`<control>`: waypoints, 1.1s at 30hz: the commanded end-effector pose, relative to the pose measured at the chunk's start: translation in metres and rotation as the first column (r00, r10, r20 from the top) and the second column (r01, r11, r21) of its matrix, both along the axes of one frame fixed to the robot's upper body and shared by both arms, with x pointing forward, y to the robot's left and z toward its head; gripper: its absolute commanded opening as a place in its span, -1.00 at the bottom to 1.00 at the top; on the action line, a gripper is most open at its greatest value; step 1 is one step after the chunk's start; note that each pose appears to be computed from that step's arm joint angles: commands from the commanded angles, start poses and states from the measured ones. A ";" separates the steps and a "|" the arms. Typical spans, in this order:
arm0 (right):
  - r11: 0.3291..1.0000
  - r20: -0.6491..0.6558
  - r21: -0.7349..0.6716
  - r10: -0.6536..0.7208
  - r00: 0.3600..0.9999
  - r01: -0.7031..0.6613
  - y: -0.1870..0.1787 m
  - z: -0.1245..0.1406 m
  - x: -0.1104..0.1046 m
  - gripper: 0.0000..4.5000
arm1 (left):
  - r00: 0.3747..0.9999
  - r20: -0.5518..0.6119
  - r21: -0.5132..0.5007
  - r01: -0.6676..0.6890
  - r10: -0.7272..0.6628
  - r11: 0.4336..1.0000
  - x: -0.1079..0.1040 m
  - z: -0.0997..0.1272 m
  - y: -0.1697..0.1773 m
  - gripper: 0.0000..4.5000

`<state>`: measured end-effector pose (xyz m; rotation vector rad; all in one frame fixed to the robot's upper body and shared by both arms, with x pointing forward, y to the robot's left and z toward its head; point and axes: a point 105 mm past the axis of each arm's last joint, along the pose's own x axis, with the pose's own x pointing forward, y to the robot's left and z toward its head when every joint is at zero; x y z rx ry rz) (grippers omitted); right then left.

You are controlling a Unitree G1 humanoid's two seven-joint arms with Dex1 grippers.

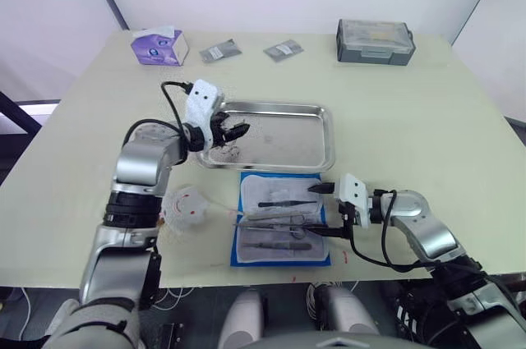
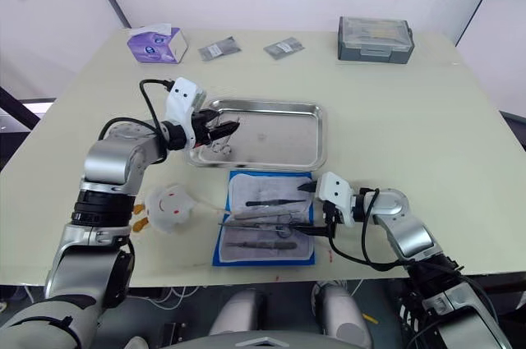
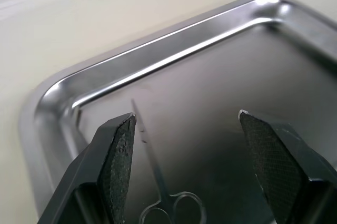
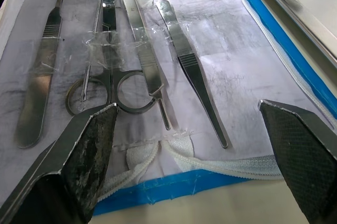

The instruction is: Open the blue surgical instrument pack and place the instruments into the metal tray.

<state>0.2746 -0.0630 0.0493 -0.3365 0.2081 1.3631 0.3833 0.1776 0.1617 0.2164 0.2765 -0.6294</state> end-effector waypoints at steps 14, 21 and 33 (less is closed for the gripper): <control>0.975 -0.272 -0.222 -0.049 0.961 -0.013 -0.026 -0.076 -0.027 1.00 | 0.851 -0.030 -0.023 0.523 -0.523 0.852 -0.068 -0.009 -0.014 0.47; 0.973 -0.278 -0.229 -0.043 0.960 -0.023 -0.031 -0.075 -0.028 1.00 | 0.782 -0.103 0.021 0.620 -0.615 0.784 -0.081 -0.029 -0.024 0.47; 0.971 -0.274 -0.237 -0.036 0.961 -0.031 -0.034 -0.073 -0.025 1.00 | 0.703 -0.167 0.095 0.709 -0.691 0.699 -0.083 -0.056 -0.034 0.47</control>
